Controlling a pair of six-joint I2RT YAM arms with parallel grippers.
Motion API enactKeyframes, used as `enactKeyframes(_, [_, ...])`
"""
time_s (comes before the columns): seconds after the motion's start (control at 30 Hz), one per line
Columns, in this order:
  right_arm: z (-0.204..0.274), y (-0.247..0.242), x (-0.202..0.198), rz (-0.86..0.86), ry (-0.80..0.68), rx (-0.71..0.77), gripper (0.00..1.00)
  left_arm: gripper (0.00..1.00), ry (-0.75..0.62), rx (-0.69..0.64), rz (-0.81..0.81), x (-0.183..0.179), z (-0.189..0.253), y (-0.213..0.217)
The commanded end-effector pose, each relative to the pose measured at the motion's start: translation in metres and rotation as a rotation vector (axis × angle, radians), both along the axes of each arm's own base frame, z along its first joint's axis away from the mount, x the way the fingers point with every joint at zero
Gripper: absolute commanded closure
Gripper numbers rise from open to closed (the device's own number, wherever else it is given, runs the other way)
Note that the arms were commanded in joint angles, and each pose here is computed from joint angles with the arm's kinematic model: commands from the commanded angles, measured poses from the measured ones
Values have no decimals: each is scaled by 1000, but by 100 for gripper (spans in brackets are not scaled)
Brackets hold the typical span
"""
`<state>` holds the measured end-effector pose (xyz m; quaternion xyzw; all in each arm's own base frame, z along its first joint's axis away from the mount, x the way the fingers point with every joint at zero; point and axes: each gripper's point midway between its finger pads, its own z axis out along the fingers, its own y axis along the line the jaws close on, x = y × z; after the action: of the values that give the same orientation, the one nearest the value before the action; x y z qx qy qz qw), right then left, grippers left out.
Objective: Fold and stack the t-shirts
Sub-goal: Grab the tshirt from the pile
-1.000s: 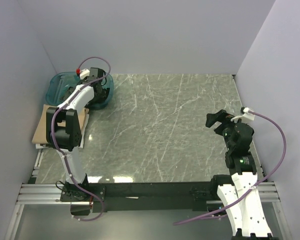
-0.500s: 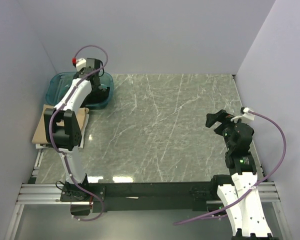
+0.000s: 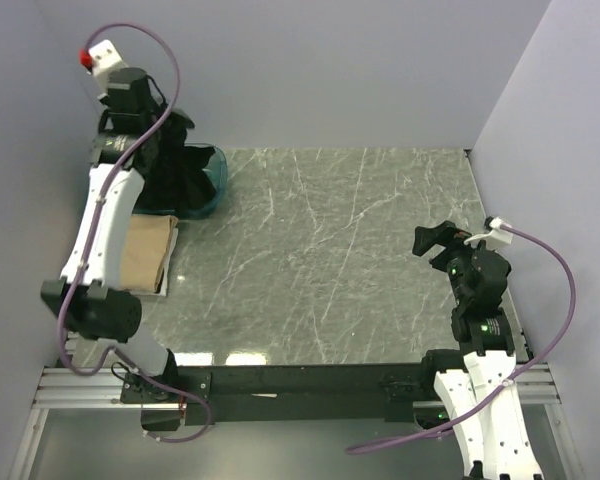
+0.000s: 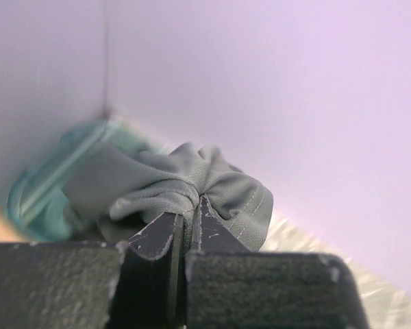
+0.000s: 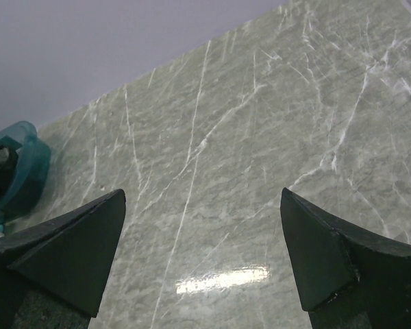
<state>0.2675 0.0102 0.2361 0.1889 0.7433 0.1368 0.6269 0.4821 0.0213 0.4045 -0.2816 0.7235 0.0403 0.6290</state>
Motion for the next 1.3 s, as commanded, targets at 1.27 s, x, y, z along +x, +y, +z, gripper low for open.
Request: enactKeyframes(1.27, [10, -5, 1, -22, -42, -8, 0, 99, -861, 22, -438, -123, 290, -64])
